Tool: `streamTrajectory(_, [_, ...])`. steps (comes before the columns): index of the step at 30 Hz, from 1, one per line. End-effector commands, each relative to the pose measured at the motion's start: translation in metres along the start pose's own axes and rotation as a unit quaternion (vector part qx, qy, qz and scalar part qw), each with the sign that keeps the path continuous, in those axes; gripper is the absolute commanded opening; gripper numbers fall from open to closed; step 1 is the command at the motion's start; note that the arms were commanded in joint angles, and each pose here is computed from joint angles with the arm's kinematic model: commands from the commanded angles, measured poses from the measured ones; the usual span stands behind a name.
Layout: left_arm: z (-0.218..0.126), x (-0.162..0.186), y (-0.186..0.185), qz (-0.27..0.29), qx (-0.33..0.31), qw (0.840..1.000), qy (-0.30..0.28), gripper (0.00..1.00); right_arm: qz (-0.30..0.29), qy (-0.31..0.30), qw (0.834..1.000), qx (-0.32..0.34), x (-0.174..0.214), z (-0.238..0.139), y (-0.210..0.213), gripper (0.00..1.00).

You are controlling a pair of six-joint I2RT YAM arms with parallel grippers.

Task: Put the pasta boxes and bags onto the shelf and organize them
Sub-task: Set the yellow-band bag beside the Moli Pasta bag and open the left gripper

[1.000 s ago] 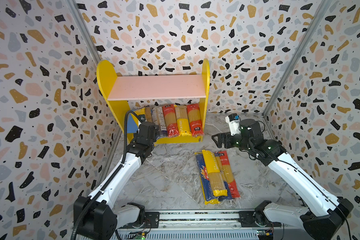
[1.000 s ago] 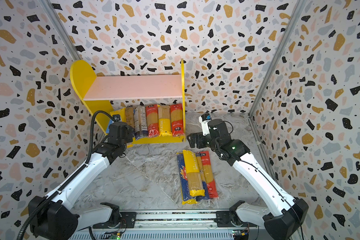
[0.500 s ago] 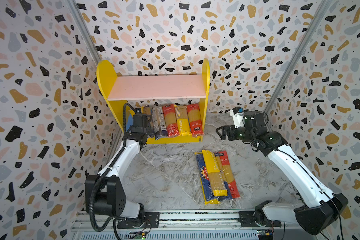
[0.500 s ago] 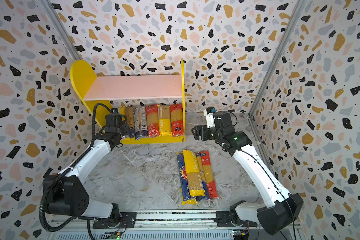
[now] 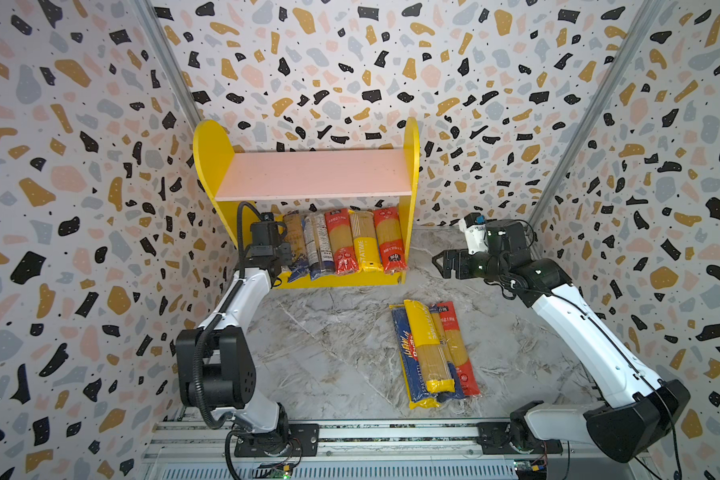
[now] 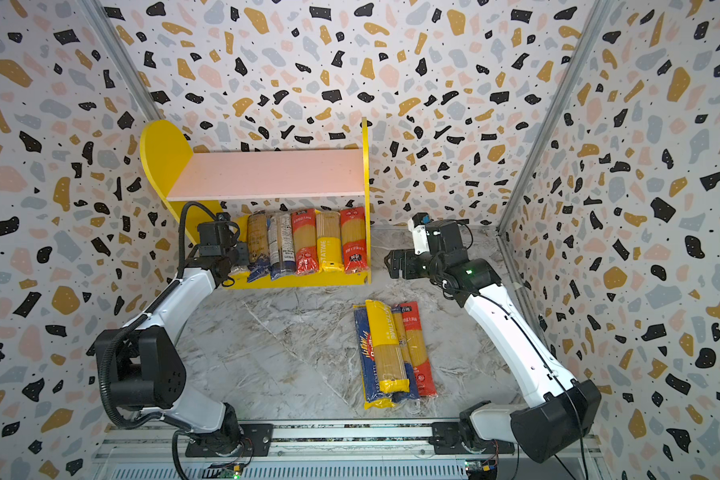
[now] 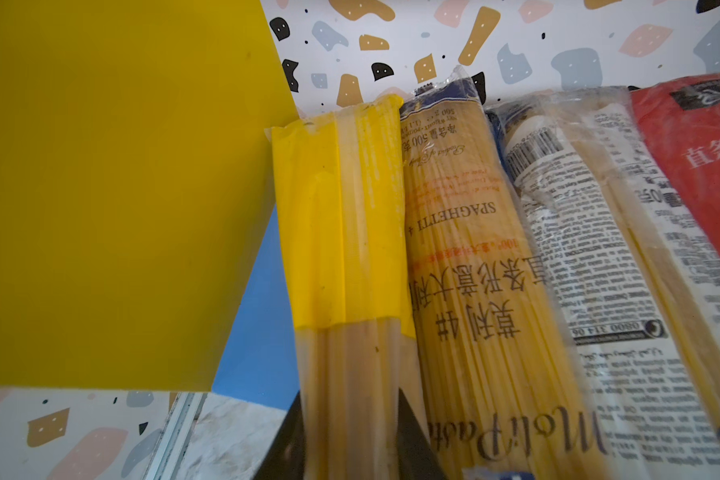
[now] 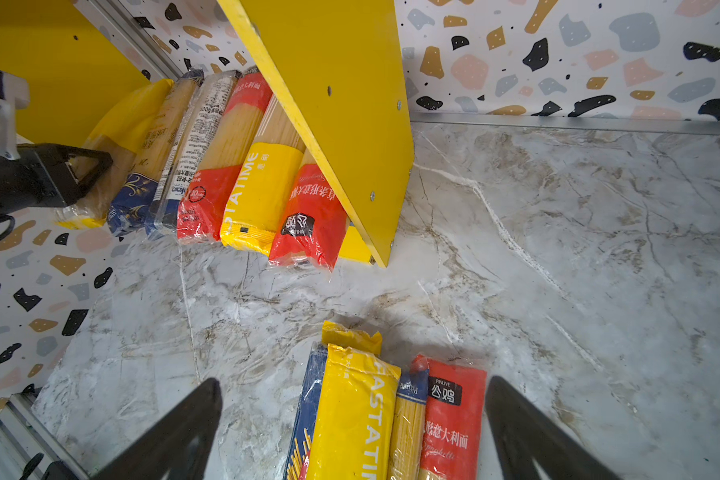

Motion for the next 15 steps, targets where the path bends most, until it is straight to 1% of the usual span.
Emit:
streamTrajectory(1, [-0.018, -0.050, 0.011, -0.009, -0.002, 0.994, -0.110, 0.00, 0.000, -0.014, 1.000, 0.003, -0.012, -0.011, 0.002, 0.99])
streamTrajectory(7, [-0.010, -0.047, 0.020, -0.007, -0.005, 0.994, -0.107, 0.00, -0.001, -0.014, 1.000, 0.004, -0.017, -0.012, 0.003, 0.99])
streamTrajectory(15, [0.008, -0.039, 0.032, -0.016, -0.032, 0.996, -0.081, 0.00, -0.001, -0.018, 1.000, 0.008, -0.020, -0.016, 0.004, 0.99])
Point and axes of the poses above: each gripper's point midway between its finger pads, its own z axis out along the fingers, its own y axis along the line the jaws close on, x = y × z, the point moved 7 cm from there along -z, back along the fingers, and after that the axes turned 3 degrees about -z, right-handed, at the moved point
